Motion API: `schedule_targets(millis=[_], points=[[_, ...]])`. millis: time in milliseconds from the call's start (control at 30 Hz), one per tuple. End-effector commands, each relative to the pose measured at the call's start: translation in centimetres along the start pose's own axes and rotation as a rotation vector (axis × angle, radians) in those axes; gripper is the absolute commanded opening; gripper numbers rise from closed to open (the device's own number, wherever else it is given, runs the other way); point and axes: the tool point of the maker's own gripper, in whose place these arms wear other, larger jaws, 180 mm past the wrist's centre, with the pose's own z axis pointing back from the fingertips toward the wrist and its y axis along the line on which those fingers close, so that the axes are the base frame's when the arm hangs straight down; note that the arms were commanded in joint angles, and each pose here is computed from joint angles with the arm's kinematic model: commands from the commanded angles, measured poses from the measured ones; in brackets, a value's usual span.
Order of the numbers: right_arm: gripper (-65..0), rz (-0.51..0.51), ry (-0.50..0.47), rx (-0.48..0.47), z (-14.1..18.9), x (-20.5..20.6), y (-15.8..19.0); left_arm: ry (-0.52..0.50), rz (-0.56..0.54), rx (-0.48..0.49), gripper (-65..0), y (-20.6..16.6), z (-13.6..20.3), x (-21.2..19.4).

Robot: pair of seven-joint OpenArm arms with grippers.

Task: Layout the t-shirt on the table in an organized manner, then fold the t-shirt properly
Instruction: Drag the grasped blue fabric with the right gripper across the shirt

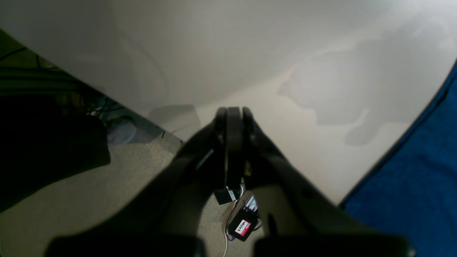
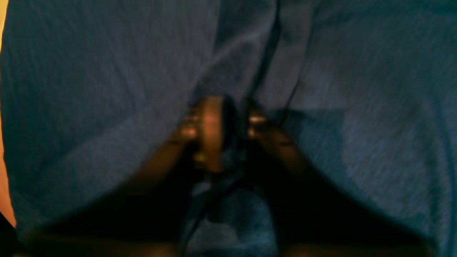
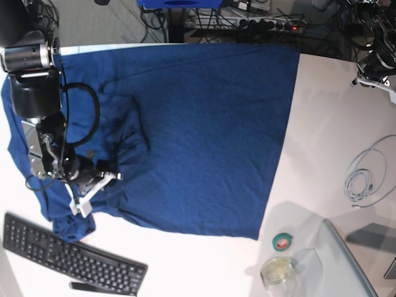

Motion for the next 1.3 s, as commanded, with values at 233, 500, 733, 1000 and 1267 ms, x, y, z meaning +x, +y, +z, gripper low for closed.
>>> schedule_targets(millis=[233, 500, 733, 1000, 1267], points=[[-65.0, 0.020, -0.069, 0.012, 0.8, 2.6, 0.3, -0.042, -0.019, 0.000, -65.0, 0.1, 0.4, 1.6], [-65.0, 0.097, -0.102, 0.083, 2.0, 3.1, 4.5, -0.042, -0.019, 0.000, -65.0, 0.1, 0.4, 1.6], [-65.0, 0.100, -0.090, 0.158, 1.5, 2.5, 8.7, -0.042, -0.018, -0.003, -65.0, 0.0, 0.4, 1.6], [-65.0, 0.147, -0.034, 0.214, -0.3, 0.4, 13.5, -0.042, -0.018, -0.003, -65.0, 0.0, 0.4, 1.6], [-53.1, 0.202, 0.029, 0.250, -1.5, -2.0, 18.9, -0.041, -0.017, -0.004, -65.0, -0.1, 0.3, 1.5]])
